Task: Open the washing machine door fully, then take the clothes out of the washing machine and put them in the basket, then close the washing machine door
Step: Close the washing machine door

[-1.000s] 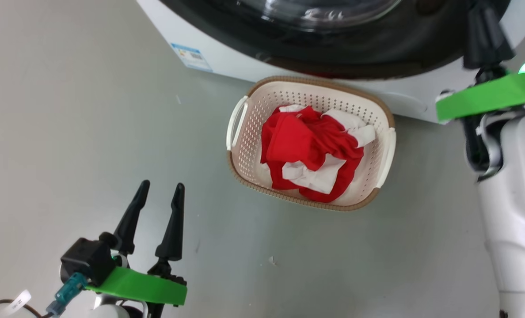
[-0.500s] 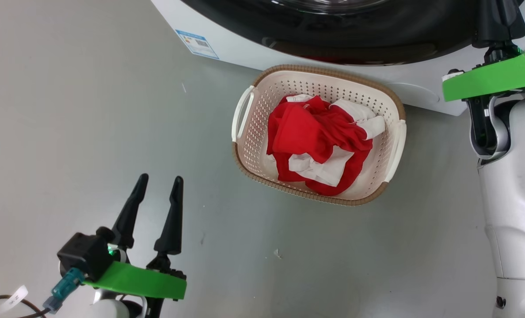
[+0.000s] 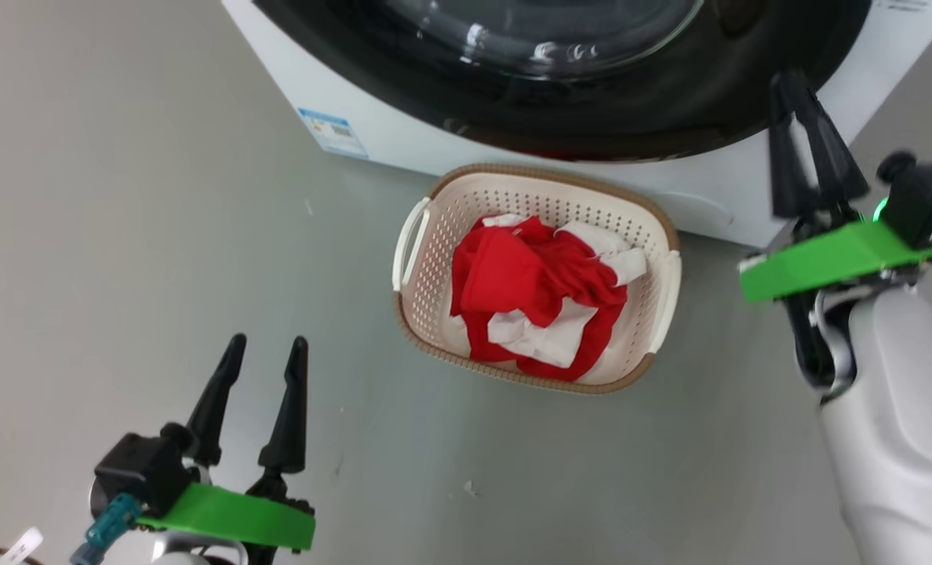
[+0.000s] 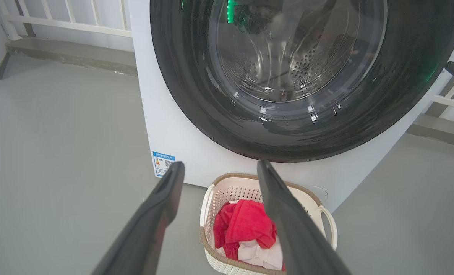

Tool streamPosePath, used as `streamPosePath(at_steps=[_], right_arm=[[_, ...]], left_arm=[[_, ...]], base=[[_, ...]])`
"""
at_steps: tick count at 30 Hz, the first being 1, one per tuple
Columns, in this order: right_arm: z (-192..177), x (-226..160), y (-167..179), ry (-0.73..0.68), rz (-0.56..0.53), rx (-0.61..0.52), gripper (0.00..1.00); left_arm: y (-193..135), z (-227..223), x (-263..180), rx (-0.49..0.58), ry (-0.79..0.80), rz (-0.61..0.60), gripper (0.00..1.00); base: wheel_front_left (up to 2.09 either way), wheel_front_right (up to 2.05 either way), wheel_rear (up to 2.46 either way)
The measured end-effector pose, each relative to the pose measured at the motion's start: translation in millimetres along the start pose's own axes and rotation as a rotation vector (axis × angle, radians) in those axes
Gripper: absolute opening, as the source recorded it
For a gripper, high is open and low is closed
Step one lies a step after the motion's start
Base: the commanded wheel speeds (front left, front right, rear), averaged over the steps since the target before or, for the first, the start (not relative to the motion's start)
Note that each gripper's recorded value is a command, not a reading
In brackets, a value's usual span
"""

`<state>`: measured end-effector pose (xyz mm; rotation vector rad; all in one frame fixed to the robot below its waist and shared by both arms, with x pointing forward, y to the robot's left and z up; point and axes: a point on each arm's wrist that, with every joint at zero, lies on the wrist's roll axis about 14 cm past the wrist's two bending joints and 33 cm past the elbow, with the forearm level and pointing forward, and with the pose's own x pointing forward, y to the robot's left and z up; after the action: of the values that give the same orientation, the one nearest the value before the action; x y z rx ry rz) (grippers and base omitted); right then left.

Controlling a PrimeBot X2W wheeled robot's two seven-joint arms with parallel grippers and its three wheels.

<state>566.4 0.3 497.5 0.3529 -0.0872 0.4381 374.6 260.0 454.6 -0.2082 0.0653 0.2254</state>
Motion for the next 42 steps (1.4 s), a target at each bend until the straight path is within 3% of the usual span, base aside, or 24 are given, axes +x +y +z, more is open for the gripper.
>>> streamPosePath(at_steps=[16,42], right_arm=[[-7,-119,-23,0.12,-0.118,-0.046,1.0],[25,-264,-75,0.108,-0.414,-0.077,1.0]], left_arm=[[-8,1,-27,0.02,0.003,-0.078,1.0],[-39,3,-46,0.06,-0.011,-0.214,1.0]], base=[[0.0,0.0,0.0],[0.0,0.0,0.0]])
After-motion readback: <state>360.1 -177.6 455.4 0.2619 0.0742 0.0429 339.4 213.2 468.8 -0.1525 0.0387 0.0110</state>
